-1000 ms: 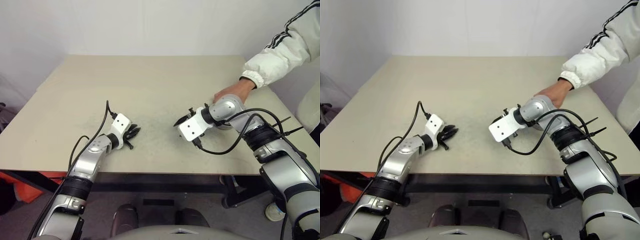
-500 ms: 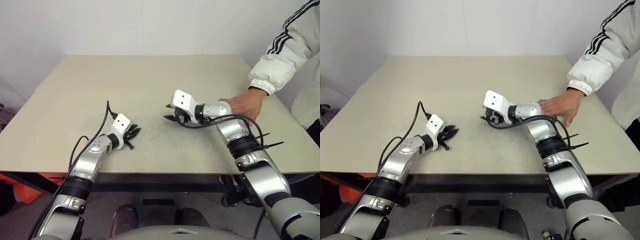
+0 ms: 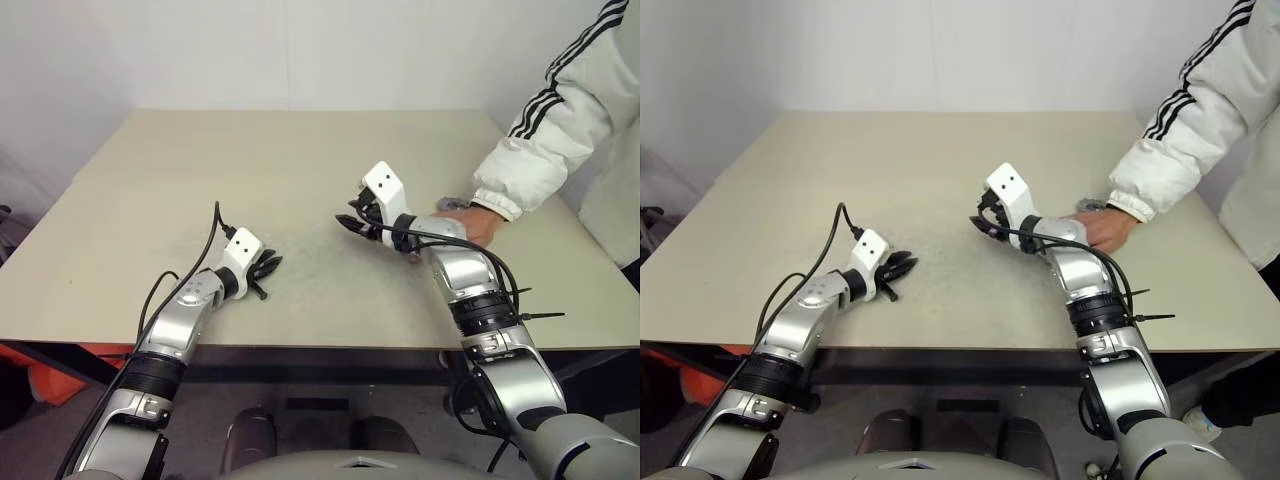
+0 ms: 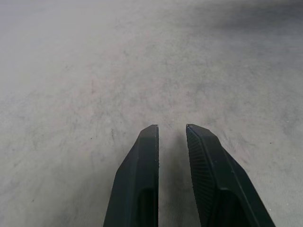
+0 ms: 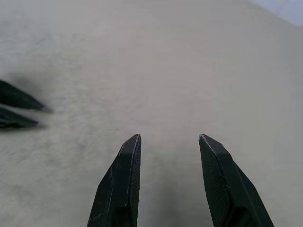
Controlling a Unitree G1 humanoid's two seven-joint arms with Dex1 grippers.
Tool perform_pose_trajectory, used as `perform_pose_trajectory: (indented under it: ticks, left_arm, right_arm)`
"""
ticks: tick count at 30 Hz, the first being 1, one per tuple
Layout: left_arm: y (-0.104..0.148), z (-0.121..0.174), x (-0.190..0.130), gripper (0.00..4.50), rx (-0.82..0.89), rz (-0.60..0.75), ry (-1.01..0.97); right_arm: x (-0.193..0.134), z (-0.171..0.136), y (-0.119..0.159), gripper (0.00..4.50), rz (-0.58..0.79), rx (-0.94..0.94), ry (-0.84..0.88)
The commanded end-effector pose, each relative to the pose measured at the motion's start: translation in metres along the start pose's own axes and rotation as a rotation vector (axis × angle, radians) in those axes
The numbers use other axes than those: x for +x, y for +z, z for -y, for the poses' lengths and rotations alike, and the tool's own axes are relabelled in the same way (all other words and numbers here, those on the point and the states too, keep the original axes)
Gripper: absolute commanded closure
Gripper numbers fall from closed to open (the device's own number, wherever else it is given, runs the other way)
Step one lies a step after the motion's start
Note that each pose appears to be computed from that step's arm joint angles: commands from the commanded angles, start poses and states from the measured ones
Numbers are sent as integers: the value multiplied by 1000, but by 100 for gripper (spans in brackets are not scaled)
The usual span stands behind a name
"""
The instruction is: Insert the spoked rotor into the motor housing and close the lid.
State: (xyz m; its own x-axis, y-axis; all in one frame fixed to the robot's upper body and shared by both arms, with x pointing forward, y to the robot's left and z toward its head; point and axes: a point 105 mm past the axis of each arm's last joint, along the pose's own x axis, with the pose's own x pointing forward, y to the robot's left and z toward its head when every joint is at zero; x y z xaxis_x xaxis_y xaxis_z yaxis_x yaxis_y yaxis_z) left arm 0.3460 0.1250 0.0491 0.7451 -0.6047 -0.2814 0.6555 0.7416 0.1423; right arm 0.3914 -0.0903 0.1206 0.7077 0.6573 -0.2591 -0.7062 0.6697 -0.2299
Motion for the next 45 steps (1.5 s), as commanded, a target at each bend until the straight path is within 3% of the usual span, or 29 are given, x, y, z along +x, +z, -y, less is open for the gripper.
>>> perform_pose_trajectory:
  ticks: [1,25,30,35,39,45]
  left_arm:
    - [13,-2,1,350,31,37,0]
    - [13,-6,2,350,35,39,5]
    - [14,-6,3,350,34,40,5]
    - [12,-4,3,350,33,38,-1]
    - [12,-3,5,350,29,39,-3]
    - [12,-1,7,350,28,40,-11]
  right_arm:
    - [-6,2,12,237,50,1,-23]
    - [-10,4,13,237,54,-13,-55]
    - [-37,19,14,237,-10,-227,-4]
    - [-79,54,3,237,-177,-463,-8]
    - [-98,76,8,237,-217,-525,-50]
    - [-110,79,7,237,-254,-566,-14]
